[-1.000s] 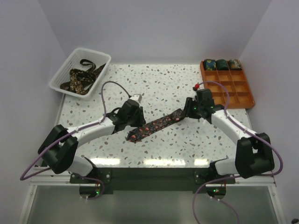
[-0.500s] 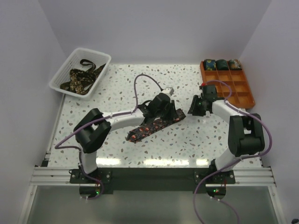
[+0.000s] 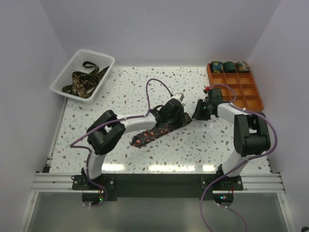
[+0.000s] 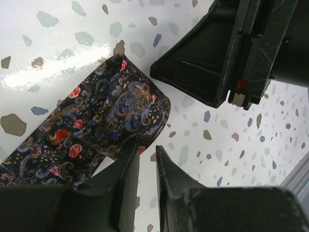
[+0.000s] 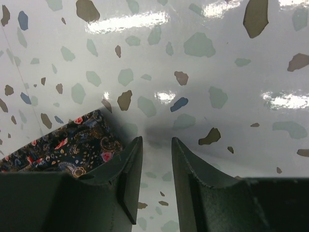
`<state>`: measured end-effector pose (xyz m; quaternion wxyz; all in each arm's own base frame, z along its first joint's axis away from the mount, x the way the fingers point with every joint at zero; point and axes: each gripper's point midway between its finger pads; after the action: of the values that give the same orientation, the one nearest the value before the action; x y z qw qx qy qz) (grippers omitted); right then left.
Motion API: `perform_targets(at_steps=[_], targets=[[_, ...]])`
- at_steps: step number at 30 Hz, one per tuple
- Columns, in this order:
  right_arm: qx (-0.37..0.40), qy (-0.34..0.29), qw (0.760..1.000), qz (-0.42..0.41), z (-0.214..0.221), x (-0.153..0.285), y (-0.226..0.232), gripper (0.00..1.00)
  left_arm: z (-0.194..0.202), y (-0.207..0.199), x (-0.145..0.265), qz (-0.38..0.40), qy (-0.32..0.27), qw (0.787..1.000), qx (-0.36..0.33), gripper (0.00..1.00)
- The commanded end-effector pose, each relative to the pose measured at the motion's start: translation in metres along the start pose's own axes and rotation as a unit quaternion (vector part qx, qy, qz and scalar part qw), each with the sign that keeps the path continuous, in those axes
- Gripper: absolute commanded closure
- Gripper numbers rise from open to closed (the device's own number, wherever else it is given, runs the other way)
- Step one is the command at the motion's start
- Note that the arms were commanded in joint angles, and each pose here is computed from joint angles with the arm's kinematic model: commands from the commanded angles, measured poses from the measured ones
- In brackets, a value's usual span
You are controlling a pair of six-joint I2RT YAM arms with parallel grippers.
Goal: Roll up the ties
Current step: Roll the tie
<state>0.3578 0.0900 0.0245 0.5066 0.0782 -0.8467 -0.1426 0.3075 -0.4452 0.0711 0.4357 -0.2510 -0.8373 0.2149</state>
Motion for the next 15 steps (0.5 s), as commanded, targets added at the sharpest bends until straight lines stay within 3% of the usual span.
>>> perform_targets(at_steps=[1, 15], targets=[[0.021, -0.035, 0.999, -0.036, -0.023, -0.001, 0.014, 0.66, -0.013, -0.003, 0.001, -0.002, -0.027, 1.0, -0.005, 0.75], [0.034, -0.04, 0.995, -0.082, -0.023, 0.001, 0.029, 0.71, -0.002, 0.021, -0.003, -0.03, -0.02, 0.999, -0.005, 0.76]])
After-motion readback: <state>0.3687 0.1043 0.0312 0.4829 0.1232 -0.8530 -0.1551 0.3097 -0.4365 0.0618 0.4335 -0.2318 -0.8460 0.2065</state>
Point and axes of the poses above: each gripper's point midway between its finger pads, its own x axis back along the fingers, its own y axis along the line the jaws close on, z = x × y, and after that the axes turned 6 degrees about x, right-handed
